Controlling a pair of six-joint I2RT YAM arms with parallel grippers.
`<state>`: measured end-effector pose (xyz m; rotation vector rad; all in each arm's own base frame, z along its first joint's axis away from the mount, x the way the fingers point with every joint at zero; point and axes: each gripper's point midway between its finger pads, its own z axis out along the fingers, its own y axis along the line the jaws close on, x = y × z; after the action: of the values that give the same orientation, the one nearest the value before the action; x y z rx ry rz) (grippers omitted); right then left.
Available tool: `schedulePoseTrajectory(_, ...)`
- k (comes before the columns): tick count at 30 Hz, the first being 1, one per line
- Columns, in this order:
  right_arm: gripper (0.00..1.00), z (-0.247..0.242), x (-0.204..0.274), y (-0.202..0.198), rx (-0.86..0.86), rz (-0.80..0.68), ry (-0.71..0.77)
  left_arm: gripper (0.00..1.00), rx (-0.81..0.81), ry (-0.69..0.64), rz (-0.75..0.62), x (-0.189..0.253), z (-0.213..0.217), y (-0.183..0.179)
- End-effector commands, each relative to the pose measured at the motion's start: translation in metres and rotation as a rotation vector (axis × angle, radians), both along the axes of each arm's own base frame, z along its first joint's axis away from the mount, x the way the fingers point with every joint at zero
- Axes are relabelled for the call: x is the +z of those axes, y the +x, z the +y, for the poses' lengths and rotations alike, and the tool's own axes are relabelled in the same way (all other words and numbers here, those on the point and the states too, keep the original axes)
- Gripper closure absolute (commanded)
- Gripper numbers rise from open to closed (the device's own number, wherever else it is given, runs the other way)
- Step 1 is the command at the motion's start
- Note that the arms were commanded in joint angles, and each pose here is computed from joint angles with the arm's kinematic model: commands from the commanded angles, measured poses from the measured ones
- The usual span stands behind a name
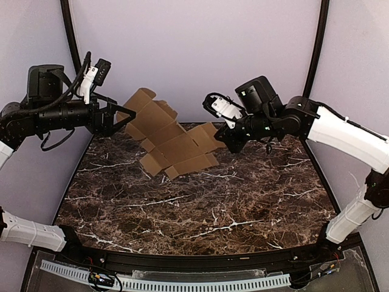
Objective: Fold the paper box
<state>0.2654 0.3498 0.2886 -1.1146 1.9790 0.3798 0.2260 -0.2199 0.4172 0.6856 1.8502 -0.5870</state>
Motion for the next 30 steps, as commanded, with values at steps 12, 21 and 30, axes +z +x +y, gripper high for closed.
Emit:
schedulePoseTrajectory(12,1.00,-0.066,0.066,0.003,0.219,-0.633,-0.712,0.00,-0.022,-0.018,-0.091,0.026,0.017,-0.021)
schedulePoseTrajectory(21,1.00,-0.092,0.115,-0.018,0.369,-0.772,-0.872,0.00,0.015,-0.005,-0.096,0.016,0.026,-0.020)
schedulePoseTrajectory(30,1.00,-0.108,0.100,-0.055,0.557,-0.671,-0.893,0.00,0.020,-0.002,-0.078,0.000,0.020,-0.013)
